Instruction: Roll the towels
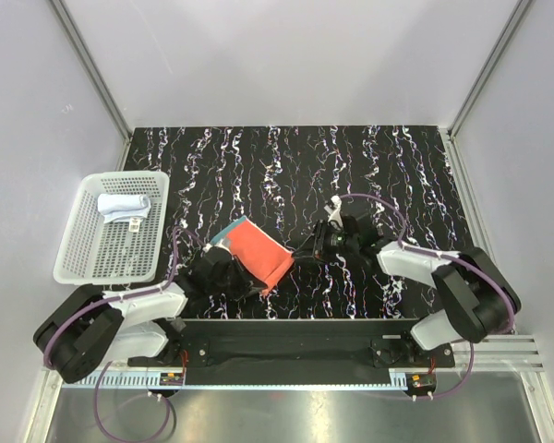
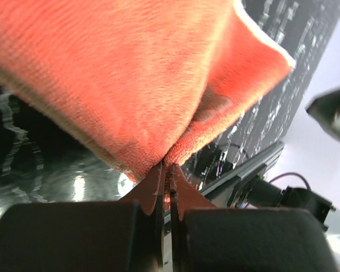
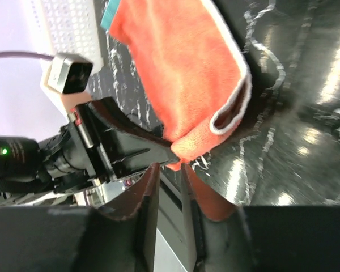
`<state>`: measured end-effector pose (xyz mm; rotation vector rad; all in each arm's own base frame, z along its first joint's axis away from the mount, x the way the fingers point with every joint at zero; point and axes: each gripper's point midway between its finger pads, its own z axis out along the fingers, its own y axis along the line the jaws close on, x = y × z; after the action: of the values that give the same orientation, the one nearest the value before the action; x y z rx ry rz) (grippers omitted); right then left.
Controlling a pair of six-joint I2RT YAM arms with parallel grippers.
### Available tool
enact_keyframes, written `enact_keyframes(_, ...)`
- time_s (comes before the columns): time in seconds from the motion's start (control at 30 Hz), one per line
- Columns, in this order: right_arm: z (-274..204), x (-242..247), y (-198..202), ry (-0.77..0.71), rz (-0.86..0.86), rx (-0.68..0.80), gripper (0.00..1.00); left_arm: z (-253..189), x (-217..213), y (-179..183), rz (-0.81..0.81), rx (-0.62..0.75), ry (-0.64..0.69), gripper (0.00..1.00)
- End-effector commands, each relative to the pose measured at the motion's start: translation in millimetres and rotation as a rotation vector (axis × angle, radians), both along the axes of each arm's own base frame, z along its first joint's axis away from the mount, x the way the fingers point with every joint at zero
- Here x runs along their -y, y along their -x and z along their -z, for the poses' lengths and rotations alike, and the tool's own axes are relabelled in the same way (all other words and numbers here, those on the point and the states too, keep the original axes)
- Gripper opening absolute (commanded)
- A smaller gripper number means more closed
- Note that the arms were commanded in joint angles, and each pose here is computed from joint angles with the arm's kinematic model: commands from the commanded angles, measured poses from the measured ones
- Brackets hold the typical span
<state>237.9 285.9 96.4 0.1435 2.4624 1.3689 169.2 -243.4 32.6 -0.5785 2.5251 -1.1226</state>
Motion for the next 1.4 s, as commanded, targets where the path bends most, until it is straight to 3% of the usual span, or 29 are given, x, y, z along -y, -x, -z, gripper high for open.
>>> enact_keyframes(0.0, -18.2, -24.2, -1.1, -0.107, -0.056, 0.06, 0.25, -4.6, -0.2, -2.0, -0.029, -0.063, 0.021, 0.0)
enact_keyframes(0.1, -13.0, -33.2, 1.7, -0.133, -0.078, 0.058, 0.18, 2.1, -4.0, -0.5, -0.041, -0.112, 0.026, 0.0)
enact_keyframes(0.77, 62.5, -41.0, -23.5, -0.131, -0.025, -0.034, 0.14, 14.4, -9.7, -2.9, -0.017, -0.172, 0.037, 0.0)
enact_keyframes(0.83, 71.8, -34.0, -25.3, -0.128, -0.007, -0.057, 0.13, 10.3, -8.7, -3.7, 0.015, -0.154, 0.02, 0.06)
enact_keyframes(0.87, 73.5, -28.2, -30.3, -0.129, 0.013, -0.062, 0.13, 10.3, -11.4, -7.3, 0.037, -0.114, -0.02, 0.19)
enact_keyframes(0.97, 76.4, -23.5, -30.4, -0.125, 0.018, -0.074, 0.13, -4.3, -16.9, -16.2, 0.067, -0.05, -0.12, 0.4)
enact_keyframes(1.0, 76.2, -24.0, -30.8, -0.124, 0.013, -0.074, 0.13, -3.4, -30.3, -17.4, 0.074, -0.02, -0.217, 0.5)
enact_keyframes(1.2, 79.9, -24.5, -29.7, -0.118, 0.011, -0.09, 0.13, -55.0, -55.2, -52.0, 0.081, 0.235, -0.527, 0.57)
enact_keyframes(1.37, 81.2, -24.0, -30.9, -0.113, 0.014, -0.09, 0.13, -117.2, -16.1, -51.2, 0.252, 0.531, -0.638, 0.58)
